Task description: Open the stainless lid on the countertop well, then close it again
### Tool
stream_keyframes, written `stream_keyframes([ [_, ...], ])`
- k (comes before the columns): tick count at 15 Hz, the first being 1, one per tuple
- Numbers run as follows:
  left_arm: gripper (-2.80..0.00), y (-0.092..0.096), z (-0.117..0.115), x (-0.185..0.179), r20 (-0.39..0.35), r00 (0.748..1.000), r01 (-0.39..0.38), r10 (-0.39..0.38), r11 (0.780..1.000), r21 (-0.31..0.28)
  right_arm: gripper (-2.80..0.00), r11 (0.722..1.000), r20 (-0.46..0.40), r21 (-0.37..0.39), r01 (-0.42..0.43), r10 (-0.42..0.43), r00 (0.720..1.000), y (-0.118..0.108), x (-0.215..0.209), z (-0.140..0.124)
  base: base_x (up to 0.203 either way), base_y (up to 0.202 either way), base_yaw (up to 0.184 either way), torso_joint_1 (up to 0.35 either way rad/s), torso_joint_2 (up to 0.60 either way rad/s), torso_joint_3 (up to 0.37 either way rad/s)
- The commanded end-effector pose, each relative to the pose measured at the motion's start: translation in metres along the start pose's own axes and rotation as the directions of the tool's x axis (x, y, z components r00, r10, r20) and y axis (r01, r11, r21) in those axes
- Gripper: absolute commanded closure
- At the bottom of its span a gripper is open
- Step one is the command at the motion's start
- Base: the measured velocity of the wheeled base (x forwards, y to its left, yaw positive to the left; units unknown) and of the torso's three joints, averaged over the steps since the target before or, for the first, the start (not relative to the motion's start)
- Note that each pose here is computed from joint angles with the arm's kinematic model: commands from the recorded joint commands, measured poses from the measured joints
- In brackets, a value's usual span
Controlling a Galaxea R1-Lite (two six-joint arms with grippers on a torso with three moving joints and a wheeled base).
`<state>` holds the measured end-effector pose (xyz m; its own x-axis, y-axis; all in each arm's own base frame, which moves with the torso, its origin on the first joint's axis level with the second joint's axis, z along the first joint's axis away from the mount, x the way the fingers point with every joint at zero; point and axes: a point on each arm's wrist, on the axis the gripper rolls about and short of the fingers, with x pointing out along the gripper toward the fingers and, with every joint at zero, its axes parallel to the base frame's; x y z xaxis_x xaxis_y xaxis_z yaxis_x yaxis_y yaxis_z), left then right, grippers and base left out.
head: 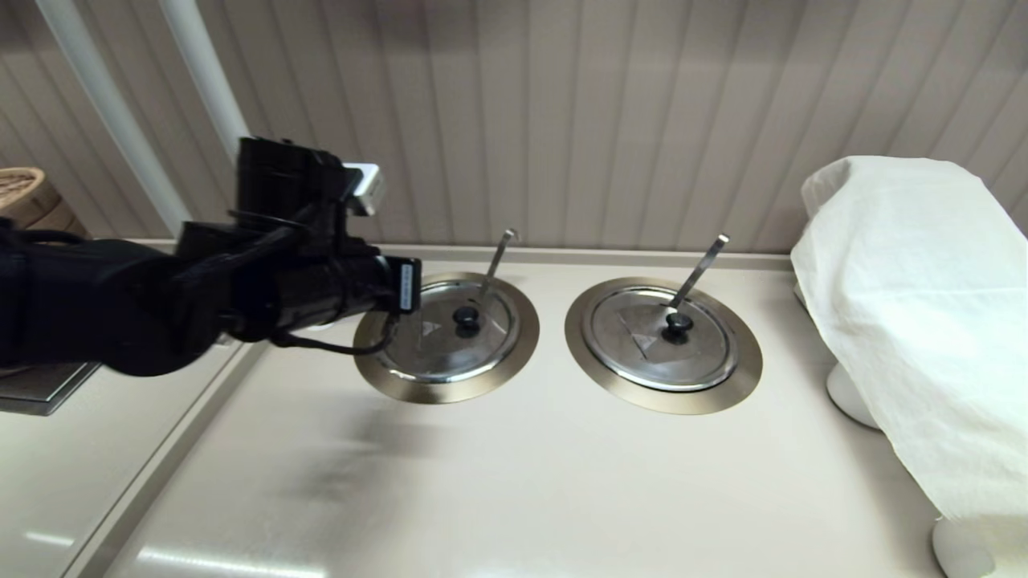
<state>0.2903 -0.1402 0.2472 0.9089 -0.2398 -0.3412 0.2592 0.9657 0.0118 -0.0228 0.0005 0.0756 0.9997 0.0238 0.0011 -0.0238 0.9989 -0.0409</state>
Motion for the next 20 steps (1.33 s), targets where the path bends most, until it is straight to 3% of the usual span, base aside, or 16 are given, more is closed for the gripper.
stream_keyframes([
  [1,0.00,0.020,0.011,-0.106,0.133,0.991,-0.013,0.007,0.999,0.044,0.00,1.000,0.000,-0.001,-0.001,0.001,1.000,0.000,0.000,0.000,0.000,0.000,0.000,0.000,0.00,0.000],
  [4,0.00,0.046,-0.023,-0.209,0.258,0.964,-0.079,0.063,0.995,0.053,0.00,1.000,0.001,-0.001,-0.002,0.002,1.000,0.000,0.000,0.000,0.000,0.000,0.000,0.000,0.00,0.000],
  [6,0.00,0.063,-0.057,-0.273,0.362,0.917,-0.185,0.167,0.983,0.014,0.00,1.000,0.000,-0.001,-0.001,0.001,1.000,0.000,0.000,0.000,0.000,0.000,0.000,0.000,0.00,0.000],
  [7,0.00,0.066,-0.074,-0.301,0.402,0.888,-0.244,0.224,0.970,-0.003,0.00,1.000,0.000,-0.001,-0.001,0.001,1.000,0.000,0.000,0.000,0.000,0.000,0.000,0.000,0.00,0.000],
  [9,0.00,0.060,-0.113,-0.334,0.396,0.834,-0.406,0.385,0.913,-0.032,0.00,1.000,0.000,-0.001,-0.001,0.001,1.000,0.000,0.000,0.000,0.000,0.000,0.000,0.000,0.00,0.000],
  [10,0.00,0.056,-0.133,-0.338,0.389,0.823,-0.438,0.414,0.899,-0.030,0.00,1.000,-0.001,-0.001,-0.001,0.001,1.000,0.000,0.000,0.000,0.000,0.000,0.000,0.000,0.00,0.000],
  [11,0.00,0.053,-0.157,-0.332,0.367,0.839,-0.431,0.403,0.903,-0.006,0.00,1.000,0.000,0.000,-0.001,0.001,1.000,0.000,0.000,0.000,0.000,0.000,0.000,0.000,0.00,0.000],
  [14,0.00,0.047,-0.213,-0.319,0.391,0.855,-0.384,0.341,0.923,0.034,0.00,1.000,0.000,0.001,-0.001,0.001,1.000,0.000,0.000,0.000,0.000,0.000,0.000,0.000,0.00,0.000],
  [16,0.00,0.050,-0.255,-0.286,0.283,0.904,-0.352,0.320,0.933,0.070,0.00,1.000,0.000,0.001,-0.001,0.001,1.000,0.000,0.000,0.000,0.000,0.000,0.000,0.000,0.00,0.000],
  [18,0.00,0.051,-0.277,-0.264,0.267,0.931,-0.270,0.249,0.962,0.042,0.00,1.000,0.000,0.001,-0.001,0.001,1.000,0.000,0.000,0.000,0.000,0.000,0.000,0.000,0.00,0.000],
  [20,0.00,0.052,-0.277,-0.261,0.306,0.919,-0.253,0.249,0.967,-0.027,0.00,1.000,0.000,-0.001,-0.002,0.002,1.000,0.000,0.000,0.000,0.000,0.000,0.000,0.000,0.00,0.000],
])
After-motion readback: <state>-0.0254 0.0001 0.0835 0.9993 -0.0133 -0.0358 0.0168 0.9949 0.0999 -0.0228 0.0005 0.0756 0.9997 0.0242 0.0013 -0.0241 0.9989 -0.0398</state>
